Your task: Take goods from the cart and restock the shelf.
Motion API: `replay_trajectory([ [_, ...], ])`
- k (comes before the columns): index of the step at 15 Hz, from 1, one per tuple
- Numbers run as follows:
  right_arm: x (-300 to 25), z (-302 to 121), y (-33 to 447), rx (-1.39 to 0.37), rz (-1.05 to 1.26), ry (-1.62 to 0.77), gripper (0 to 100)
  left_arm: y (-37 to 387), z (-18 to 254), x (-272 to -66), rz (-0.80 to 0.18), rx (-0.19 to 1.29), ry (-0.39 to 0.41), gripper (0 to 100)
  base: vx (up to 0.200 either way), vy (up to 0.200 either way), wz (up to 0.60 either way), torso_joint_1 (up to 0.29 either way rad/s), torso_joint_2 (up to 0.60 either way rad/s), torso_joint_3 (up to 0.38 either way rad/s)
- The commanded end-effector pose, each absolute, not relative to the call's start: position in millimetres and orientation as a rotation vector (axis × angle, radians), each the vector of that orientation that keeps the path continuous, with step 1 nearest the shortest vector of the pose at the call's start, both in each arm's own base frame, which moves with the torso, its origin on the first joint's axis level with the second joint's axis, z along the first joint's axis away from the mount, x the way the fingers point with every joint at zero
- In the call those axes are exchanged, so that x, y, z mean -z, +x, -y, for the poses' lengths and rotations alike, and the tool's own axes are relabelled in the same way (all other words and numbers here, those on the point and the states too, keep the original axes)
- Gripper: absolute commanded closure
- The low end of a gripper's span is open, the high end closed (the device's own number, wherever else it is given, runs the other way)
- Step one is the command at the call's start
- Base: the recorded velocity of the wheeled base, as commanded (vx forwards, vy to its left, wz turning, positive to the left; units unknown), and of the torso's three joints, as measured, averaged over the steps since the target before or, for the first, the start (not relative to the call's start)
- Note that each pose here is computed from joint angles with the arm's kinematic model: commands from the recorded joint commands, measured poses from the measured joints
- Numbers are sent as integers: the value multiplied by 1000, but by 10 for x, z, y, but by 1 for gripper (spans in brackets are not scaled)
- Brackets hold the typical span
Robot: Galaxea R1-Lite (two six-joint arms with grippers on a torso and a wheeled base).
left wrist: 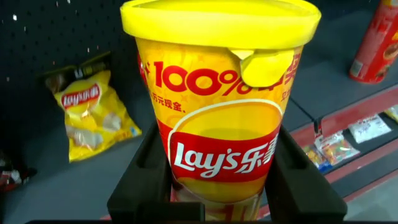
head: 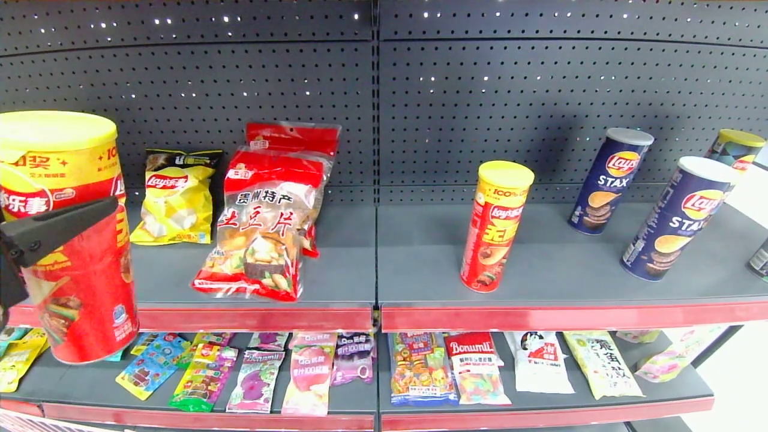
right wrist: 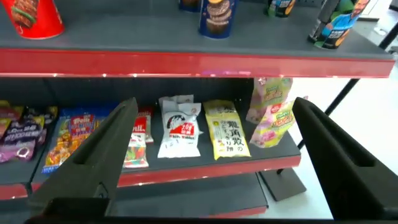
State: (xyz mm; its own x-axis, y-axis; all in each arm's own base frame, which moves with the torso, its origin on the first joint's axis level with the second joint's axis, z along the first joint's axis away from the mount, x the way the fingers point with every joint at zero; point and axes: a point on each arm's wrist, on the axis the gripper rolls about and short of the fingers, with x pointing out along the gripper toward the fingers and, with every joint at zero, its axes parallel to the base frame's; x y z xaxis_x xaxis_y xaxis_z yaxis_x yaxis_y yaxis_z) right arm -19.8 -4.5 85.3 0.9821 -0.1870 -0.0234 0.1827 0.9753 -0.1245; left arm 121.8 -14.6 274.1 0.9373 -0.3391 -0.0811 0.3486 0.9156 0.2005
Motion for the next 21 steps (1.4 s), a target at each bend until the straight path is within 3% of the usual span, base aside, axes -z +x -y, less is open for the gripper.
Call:
replay_trajectory([
  [1,-846,47,-225,190,-4,-122,0,1375,167,-2791,-60,372,214,100,0,0,0,0,0,0],
  [7,-839,46,-250,206,24,-122,0,1501,221,-2840,-38,397,218,100,0,0,-500,2,0,4],
  [11,-839,54,-252,241,22,-118,0,1677,239,-2871,-10,391,218,100,0,0,0,0,0,0],
  [15,-836,52,-250,232,25,-96,0,2248,355,-2886,18,415,208,100,0,0,0,0,0,0],
  [18,-829,35,-244,155,28,-89,0,2847,676,-2762,90,491,115,100,0,0,0,0,0,0],
  [21,-830,13,-242,57,33,-91,0,3026,862,-2637,110,555,51,100,0,0,0,0,0,0],
])
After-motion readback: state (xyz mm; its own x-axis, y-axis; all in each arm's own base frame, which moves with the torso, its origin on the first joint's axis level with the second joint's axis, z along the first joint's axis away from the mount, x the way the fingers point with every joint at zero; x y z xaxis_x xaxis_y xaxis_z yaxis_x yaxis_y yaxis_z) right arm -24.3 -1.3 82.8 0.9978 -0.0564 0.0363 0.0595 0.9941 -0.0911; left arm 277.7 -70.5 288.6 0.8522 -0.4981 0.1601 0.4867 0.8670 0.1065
